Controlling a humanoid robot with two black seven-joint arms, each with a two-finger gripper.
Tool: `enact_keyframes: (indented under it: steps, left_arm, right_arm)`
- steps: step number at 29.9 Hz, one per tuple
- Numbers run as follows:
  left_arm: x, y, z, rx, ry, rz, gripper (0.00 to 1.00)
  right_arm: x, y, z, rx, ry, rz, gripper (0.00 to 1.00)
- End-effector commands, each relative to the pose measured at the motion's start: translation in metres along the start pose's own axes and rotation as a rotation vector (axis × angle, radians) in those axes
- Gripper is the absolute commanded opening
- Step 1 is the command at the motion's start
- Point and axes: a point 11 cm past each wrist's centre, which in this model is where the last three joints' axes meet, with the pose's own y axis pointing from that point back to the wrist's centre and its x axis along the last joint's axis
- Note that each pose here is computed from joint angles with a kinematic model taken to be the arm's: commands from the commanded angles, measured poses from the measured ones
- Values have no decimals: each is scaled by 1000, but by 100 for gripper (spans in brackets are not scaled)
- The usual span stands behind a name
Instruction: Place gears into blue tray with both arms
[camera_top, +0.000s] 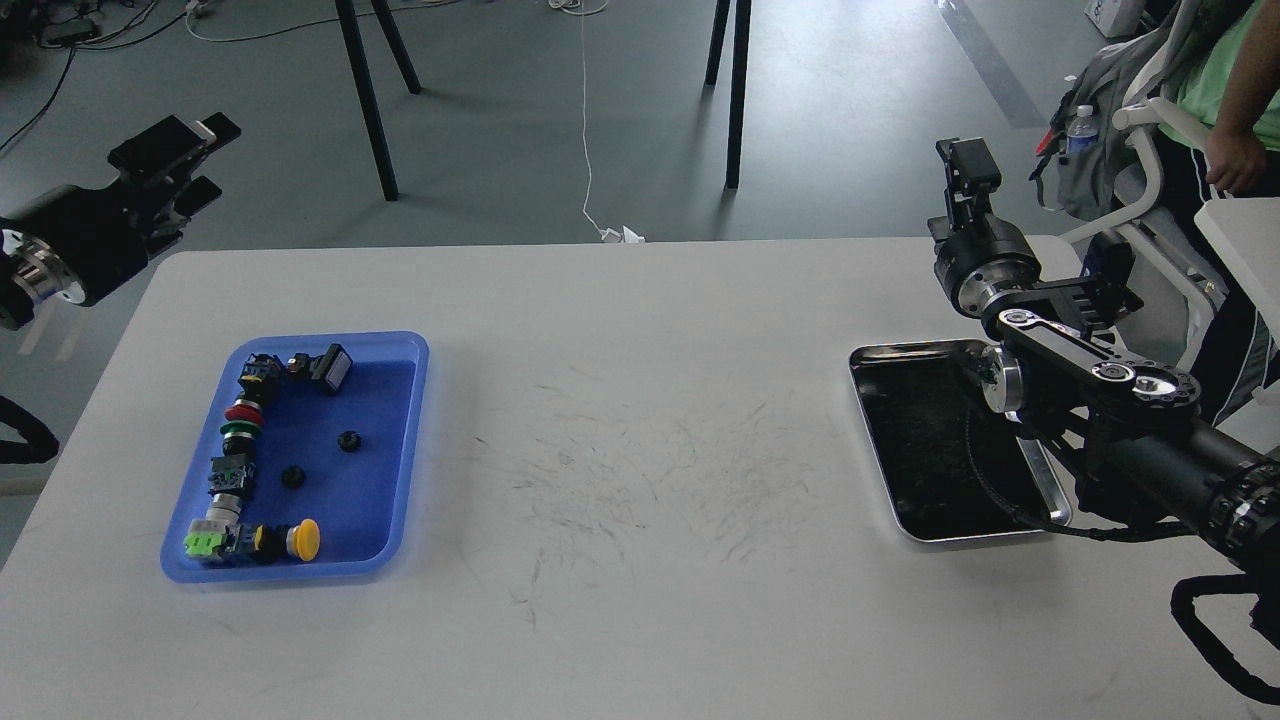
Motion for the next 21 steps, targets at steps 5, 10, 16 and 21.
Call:
enact_keyframes:
  steps: [5,10,16,21]
  left_arm:
    - [-7,-18,4,-59,200,51,98]
    - [-11,-23,4,-79,299,61,98]
    - [-19,-35,-1,-104,450,95,98]
    - [-28,-40,4,-167,649,63,98]
  right_arm:
    - [-9,-1,-18,61,-37,-26,99]
    - [-22,1,-35,165,-71,-52,99]
    - [-30,4,-41,182,-120,-68,99]
    - [-34,4,-41,97,-338,-51,99]
